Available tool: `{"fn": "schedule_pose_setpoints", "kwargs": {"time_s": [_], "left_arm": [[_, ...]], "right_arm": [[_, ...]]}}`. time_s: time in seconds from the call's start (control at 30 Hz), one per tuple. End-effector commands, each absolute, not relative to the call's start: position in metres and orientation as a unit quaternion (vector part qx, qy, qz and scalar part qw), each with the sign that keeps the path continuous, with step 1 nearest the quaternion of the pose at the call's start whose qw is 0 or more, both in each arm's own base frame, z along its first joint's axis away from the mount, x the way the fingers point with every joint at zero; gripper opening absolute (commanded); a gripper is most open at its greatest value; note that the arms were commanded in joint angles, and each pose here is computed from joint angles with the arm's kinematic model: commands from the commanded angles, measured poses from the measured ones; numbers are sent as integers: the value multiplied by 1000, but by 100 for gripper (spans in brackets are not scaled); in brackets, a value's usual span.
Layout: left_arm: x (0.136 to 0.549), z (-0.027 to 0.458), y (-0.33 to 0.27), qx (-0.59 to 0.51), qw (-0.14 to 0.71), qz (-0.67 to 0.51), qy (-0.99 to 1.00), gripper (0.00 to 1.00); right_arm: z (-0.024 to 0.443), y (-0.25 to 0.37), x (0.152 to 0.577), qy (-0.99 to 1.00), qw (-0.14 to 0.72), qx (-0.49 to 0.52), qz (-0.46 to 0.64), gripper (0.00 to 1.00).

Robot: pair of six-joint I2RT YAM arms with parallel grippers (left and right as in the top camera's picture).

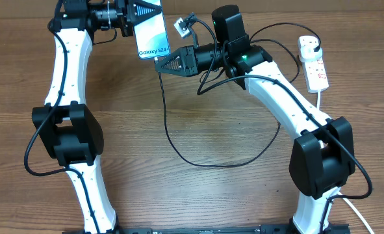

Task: Plug charger to phone and switch on socket
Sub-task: 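Align and push the USB-C plug into the phone's bottom port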

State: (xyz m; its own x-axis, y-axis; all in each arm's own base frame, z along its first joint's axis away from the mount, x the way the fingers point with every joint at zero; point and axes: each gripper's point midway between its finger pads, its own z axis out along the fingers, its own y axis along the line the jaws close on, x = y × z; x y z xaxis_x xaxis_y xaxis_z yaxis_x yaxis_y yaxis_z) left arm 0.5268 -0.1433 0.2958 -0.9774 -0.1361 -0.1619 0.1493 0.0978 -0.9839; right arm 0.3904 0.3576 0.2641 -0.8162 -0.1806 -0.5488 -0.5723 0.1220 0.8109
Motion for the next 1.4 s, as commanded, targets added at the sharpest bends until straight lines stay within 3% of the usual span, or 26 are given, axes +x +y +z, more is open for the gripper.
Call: {"fn": "schedule_pose_setpoints", "kwargs": {"time_s": [0.0, 1.37], "left_arm": [[517, 312, -152, 30, 103, -682, 723, 4], [504, 325, -159, 91, 104, -701, 699, 4]], "right_arm": [[260, 356, 397, 740, 165, -246, 604, 4], [259, 357, 405, 756, 155, -204, 603, 4]]}}
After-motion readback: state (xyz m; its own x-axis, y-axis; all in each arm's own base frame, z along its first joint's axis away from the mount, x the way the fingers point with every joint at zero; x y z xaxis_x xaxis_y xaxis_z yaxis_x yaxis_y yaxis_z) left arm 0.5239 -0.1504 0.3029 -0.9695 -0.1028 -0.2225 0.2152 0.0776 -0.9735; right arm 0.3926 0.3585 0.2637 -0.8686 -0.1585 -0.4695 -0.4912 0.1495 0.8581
